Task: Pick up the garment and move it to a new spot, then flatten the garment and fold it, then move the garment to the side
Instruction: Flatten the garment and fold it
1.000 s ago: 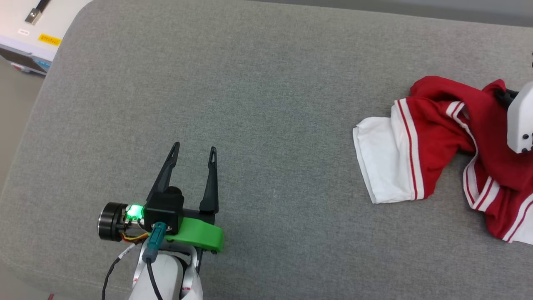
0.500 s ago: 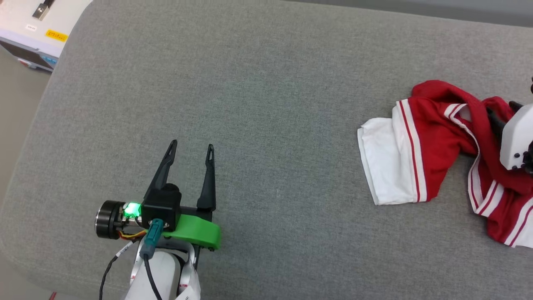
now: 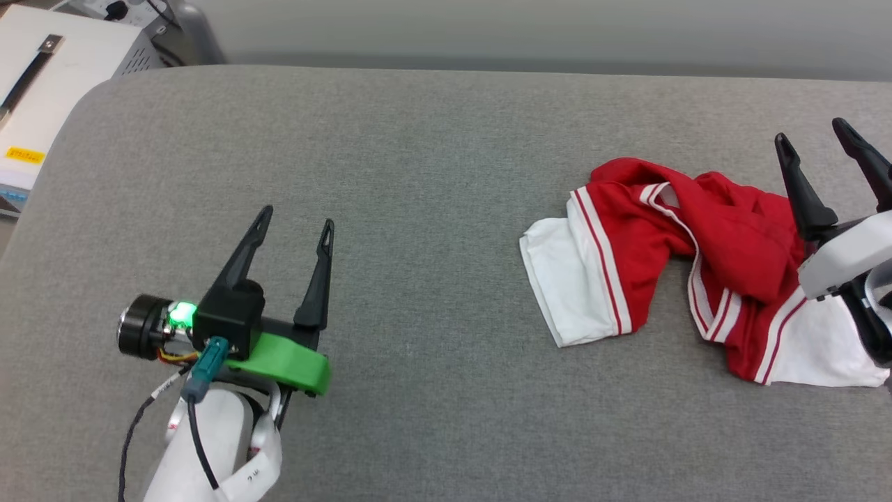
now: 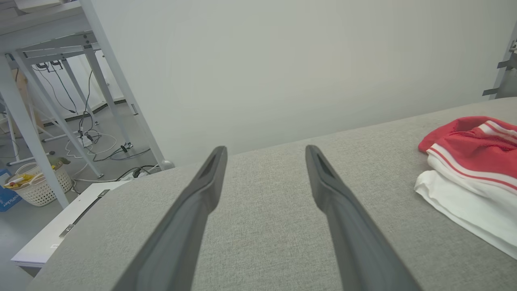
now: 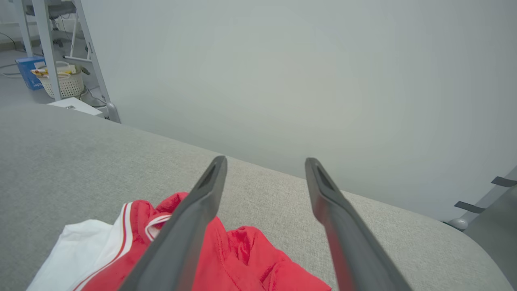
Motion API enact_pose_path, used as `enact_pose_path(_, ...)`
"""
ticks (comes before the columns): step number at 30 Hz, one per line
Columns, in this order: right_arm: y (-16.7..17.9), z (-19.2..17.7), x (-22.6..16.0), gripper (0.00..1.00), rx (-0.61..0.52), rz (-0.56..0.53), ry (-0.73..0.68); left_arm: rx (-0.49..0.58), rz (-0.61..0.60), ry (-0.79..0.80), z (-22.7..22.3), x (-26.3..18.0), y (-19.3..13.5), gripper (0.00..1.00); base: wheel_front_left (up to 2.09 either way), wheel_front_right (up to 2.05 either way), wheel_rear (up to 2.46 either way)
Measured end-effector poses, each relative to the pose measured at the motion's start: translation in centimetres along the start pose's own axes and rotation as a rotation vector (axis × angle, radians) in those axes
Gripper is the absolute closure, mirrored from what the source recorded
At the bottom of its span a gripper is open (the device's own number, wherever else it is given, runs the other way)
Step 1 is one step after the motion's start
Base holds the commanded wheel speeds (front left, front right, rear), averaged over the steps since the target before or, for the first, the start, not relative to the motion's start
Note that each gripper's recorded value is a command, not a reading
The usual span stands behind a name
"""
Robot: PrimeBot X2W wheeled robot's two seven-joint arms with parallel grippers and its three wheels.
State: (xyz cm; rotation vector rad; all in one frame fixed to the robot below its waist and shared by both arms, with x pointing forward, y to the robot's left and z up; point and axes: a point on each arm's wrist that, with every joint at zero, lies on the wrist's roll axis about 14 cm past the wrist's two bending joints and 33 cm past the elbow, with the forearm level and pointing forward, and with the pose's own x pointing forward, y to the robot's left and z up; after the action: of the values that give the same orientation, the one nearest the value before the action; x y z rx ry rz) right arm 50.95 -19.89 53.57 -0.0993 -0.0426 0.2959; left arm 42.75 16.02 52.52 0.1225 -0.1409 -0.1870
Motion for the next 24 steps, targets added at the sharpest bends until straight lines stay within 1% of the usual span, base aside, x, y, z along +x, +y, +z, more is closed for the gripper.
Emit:
enact_pose_path(2, 0.4, 1.3, -1.6, 0.00, -0.004, -0.023, -0.067, 0.005, -0.046, -0.042, 1.3, 1.5, -0.5, 0.00, 0.00, 0.00, 0.00)
enact_pose_path(4, 1.0, 1.8, -3.4, 0.00, 0.006, -0.046, -0.103, 0.011, -0.092, -0.078, 2.5, 2.9, -1.1, 0.00, 0.00, 0.00, 0.00)
enact_pose_path(6, 2.0, 1.8, -5.4, 0.00, 0.014, -0.061, -0.122, 0.030, -0.147, -0.113, 3.8, 4.3, -2.1, 0.00, 0.00, 0.00, 0.00)
enact_pose_path(9, 2.9, 1.9, -7.7, 0.00, 0.028, -0.087, -0.142, 0.031, -0.211, -0.169, 6.0, 6.6, -3.5, 0.00, 0.00, 0.00, 0.00)
enact_pose_path(11, 3.2, 1.9, -8.6, 0.00, 0.027, -0.098, -0.146, 0.037, -0.255, -0.188, 7.2, 7.8, -4.6, 0.00, 0.00, 0.00, 0.00)
enact_pose_path(13, 3.9, 2.4, -9.5, 0.00, 0.028, -0.107, -0.167, 0.035, -0.326, -0.179, 8.2, 9.2, -6.3, 0.00, 0.00, 0.00, 0.00)
enact_pose_path(16, 4.8, 2.5, -10.2, 0.00, 0.039, -0.106, -0.172, 0.042, -0.431, -0.096, 8.0, 10.9, -8.9, 0.00, 0.00, 0.00, 0.00)
enact_pose_path(17, 5.0, 2.4, -10.3, 0.00, 0.040, -0.105, -0.171, 0.047, -0.450, -0.078, 7.9, 11.1, -9.4, 0.00, 0.00, 0.00, 0.00)
enact_pose_path(20, 5.2, 2.2, -10.6, 0.00, 0.042, -0.116, -0.166, 0.024, -0.540, 0.064, 6.5, 12.1, -11.8, 0.00, 0.00, 0.00, 0.00)
enact_pose_path(22, 5.2, 2.0, -10.7, 0.00, 0.054, -0.129, -0.162, 0.023, -0.607, 0.182, 5.0, 12.2, -13.7, 0.00, 0.00, 0.00, 0.00)
enact_pose_path(24, 5.2, 1.6, -10.7, 0.00, 0.058, -0.135, -0.153, -0.006, -0.659, 0.310, 3.3, 11.9, -15.1, 0.00, 0.00, 0.00, 0.00)
